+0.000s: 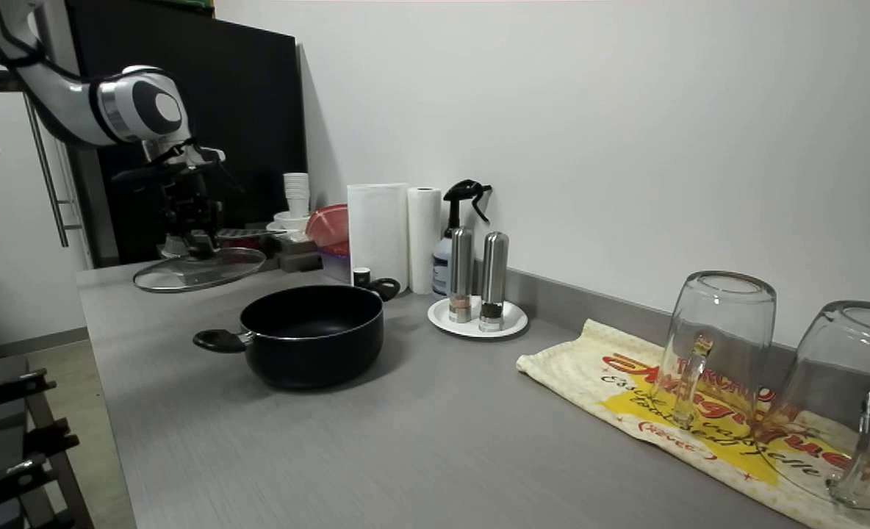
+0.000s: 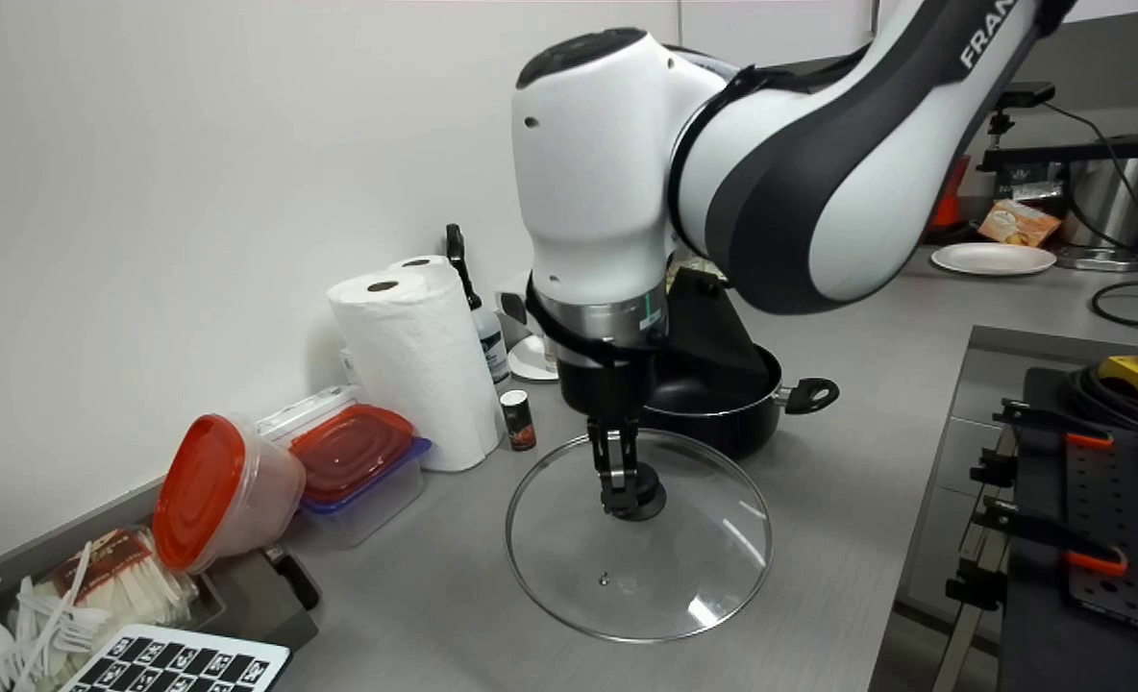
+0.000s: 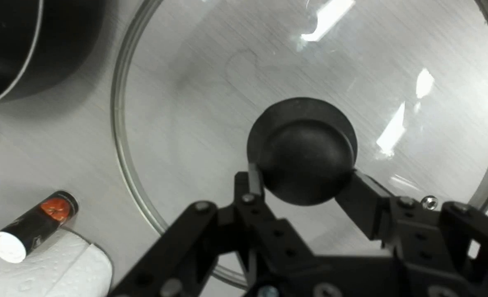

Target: Uncover the pot and put the lid on the counter

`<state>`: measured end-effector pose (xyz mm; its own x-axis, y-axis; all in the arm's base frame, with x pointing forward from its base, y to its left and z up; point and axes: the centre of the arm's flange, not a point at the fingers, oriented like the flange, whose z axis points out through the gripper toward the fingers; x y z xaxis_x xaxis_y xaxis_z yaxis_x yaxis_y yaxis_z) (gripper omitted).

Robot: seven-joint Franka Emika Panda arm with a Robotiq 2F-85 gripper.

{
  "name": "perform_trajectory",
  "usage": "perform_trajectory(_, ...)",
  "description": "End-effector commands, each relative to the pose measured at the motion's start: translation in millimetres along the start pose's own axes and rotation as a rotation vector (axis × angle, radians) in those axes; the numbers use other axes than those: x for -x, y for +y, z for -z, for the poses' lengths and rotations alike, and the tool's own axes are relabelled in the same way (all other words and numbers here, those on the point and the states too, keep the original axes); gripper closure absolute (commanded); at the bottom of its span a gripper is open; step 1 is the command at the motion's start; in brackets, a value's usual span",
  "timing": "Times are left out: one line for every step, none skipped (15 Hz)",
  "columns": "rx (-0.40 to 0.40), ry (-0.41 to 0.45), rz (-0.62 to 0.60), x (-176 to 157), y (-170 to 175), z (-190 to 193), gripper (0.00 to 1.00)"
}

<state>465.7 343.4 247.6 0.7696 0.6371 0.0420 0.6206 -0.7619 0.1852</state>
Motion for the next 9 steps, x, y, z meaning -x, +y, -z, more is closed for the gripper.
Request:
perform_trajectory(0.026, 0.004, -0.012, -17.3, -20.5, -21.2, 0.77)
perform_trajectory(0.024, -0.004, -0.01, -17.3, -26.3, -27.1, 0.77)
perform_trajectory(0.021, -0.013, -0.007, -16.9, -32.2, -32.7, 0.77)
perform_trajectory(0.019, -0.025, 0.0, -16.6, -38.9, -39.1, 0.77)
perform_trajectory(0.014, -0.034, 0.003, -16.3, -45.0, -43.7, 0.77)
perform_trajectory(0.01, -0.04, 0.005, -15.8, -51.1, -48.6, 0.77)
perform_trajectory(0.007, -0.046, 0.01, -15.5, -56.3, -51.7, 0.77)
perform_trajectory(0.005, -0.048, 0.012, -15.4, -61.2, -54.7, 0.77)
perform_trajectory(0.005, -0.051, 0.01, -15.3, -65.4, -57.4, 0.77)
